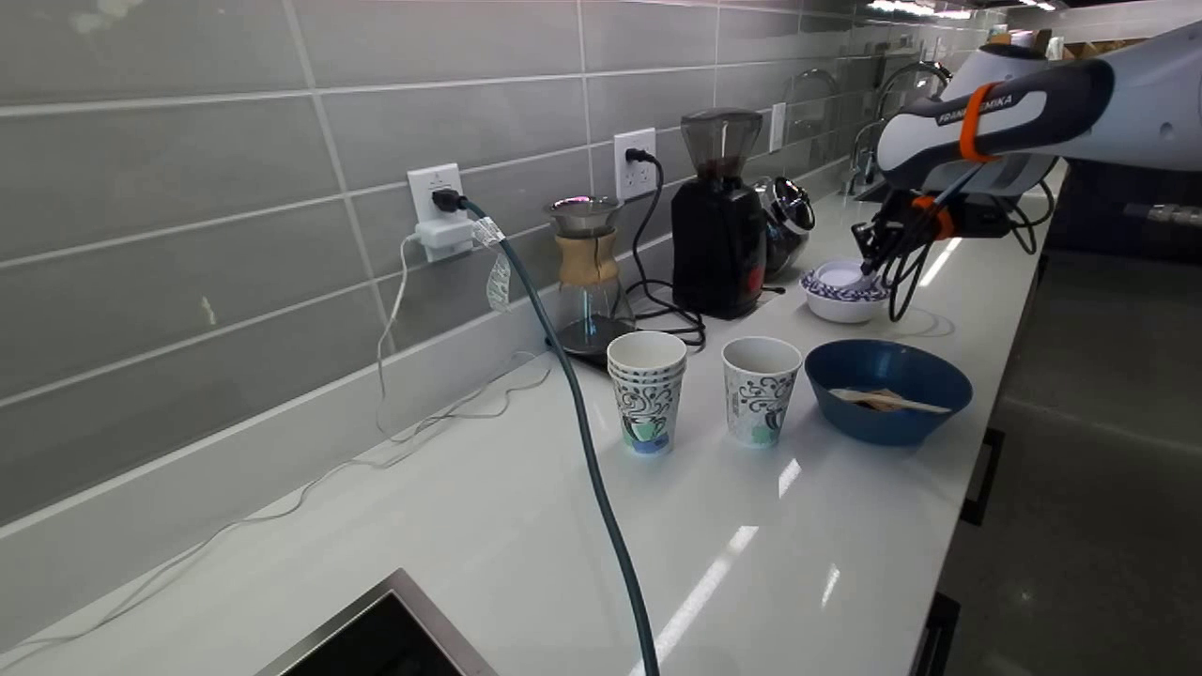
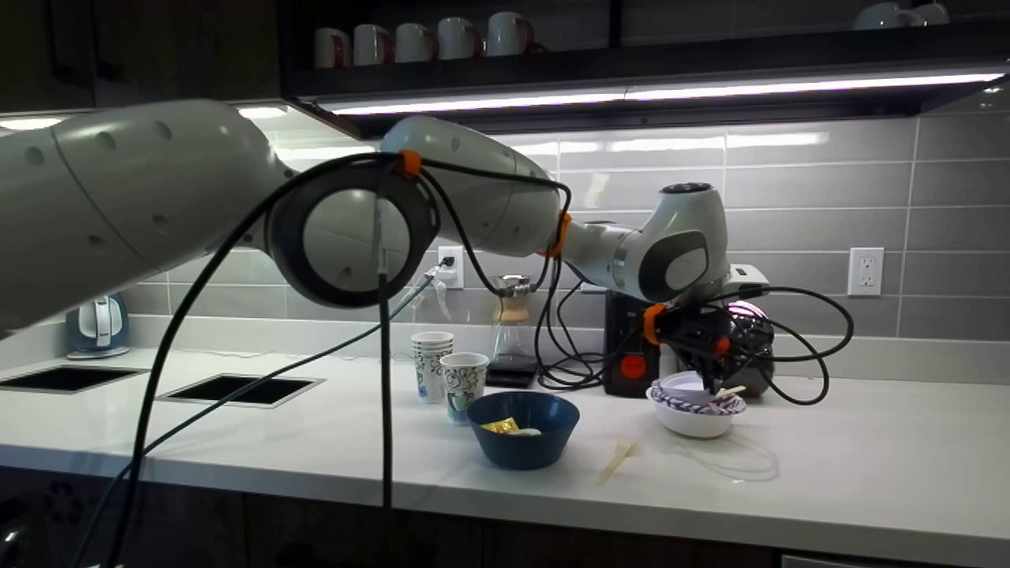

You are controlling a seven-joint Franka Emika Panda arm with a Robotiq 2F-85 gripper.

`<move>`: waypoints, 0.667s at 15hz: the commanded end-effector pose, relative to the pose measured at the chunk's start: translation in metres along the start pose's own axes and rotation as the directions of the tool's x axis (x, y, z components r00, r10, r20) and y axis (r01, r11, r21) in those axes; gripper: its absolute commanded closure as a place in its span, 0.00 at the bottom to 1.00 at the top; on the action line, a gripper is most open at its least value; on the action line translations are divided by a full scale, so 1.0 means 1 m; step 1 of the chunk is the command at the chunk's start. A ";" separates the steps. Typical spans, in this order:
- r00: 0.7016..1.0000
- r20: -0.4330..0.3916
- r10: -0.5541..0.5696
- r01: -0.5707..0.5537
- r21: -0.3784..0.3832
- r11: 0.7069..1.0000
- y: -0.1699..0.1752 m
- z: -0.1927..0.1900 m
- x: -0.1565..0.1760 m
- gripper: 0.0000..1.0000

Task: Remove the white bowl from the stacked paper plates and put them in the counter top

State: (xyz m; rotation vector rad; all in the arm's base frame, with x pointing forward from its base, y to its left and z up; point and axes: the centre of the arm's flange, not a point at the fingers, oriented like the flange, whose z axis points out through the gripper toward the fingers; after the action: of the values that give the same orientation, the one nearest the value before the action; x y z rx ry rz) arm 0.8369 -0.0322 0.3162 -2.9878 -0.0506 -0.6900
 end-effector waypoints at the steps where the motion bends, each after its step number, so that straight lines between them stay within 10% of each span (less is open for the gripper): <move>1: 1.000 0.000 0.031 -0.031 0.009 0.999 -0.001 -0.008 0.024 0.99; 10: 0.997 0.070 0.021 -0.031 0.148 0.989 -0.025 -0.052 0.022 0.99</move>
State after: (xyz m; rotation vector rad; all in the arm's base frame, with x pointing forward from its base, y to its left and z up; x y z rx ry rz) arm 0.8339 -0.0165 0.3544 -2.9327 -0.0381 -0.6192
